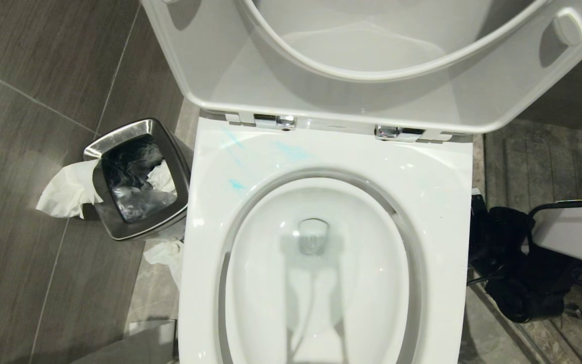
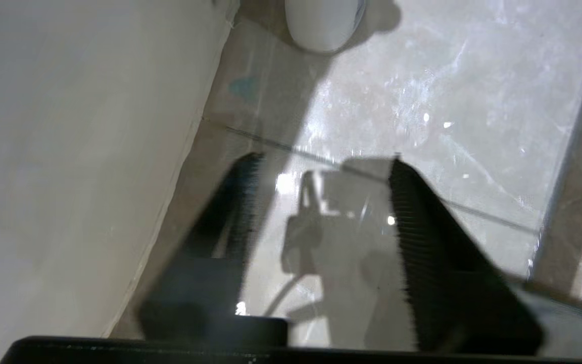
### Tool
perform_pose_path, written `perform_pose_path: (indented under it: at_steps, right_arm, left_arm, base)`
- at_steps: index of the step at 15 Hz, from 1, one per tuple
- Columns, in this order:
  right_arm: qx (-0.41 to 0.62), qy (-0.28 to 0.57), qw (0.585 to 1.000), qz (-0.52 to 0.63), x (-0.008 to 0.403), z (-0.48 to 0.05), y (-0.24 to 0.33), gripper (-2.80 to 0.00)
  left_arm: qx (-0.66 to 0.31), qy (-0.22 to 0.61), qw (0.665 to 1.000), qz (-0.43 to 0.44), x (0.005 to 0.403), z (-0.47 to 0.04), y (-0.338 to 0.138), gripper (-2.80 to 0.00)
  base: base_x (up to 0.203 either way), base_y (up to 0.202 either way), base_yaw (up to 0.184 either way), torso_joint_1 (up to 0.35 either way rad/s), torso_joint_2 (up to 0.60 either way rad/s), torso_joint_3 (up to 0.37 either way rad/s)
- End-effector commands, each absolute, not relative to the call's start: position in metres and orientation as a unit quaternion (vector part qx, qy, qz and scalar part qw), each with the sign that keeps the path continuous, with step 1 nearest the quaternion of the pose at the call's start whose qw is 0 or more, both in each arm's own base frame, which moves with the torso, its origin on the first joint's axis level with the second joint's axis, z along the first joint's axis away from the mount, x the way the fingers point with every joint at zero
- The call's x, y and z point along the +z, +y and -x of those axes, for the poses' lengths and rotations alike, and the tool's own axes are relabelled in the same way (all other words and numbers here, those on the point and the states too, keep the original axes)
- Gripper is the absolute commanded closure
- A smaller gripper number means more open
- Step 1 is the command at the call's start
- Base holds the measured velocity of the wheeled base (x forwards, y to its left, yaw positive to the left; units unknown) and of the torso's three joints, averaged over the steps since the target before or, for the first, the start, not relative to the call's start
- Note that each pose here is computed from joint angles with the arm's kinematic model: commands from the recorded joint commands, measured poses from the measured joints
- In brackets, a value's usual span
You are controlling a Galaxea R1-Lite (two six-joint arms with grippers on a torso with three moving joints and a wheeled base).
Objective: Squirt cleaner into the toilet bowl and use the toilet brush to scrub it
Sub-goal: Pour in the cleaning agent
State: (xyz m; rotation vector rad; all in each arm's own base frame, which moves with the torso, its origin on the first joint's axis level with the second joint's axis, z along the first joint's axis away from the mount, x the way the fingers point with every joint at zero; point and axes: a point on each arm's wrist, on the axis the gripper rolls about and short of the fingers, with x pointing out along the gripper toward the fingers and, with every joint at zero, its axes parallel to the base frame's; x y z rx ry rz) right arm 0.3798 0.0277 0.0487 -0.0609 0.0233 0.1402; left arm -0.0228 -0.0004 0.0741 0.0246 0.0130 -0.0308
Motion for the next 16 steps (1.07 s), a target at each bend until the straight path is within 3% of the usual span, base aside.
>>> perform_pose_path:
  at_steps: [1, 16]
  right_arm:
    - [0.07, -0.009, 0.997, 0.031, 0.049, -0.393, 0.029, -2.8]
    - [0.067, -0.068, 0.995, 0.044, 0.072, -0.41, 0.029, -2.8]
  left_arm:
    - [-0.015, 0.008, 1.0, -0.013, 0.074, 0.023, 0.0, 0.0]
    - [-0.015, 0.008, 1.0, -0.013, 0.074, 0.023, 0.0, 0.0]
  base:
    - [0.0, 0.0, 0.0, 0.0, 0.0, 0.0]
    - [0.0, 0.0, 0.0, 0.0, 0.0, 0.0]
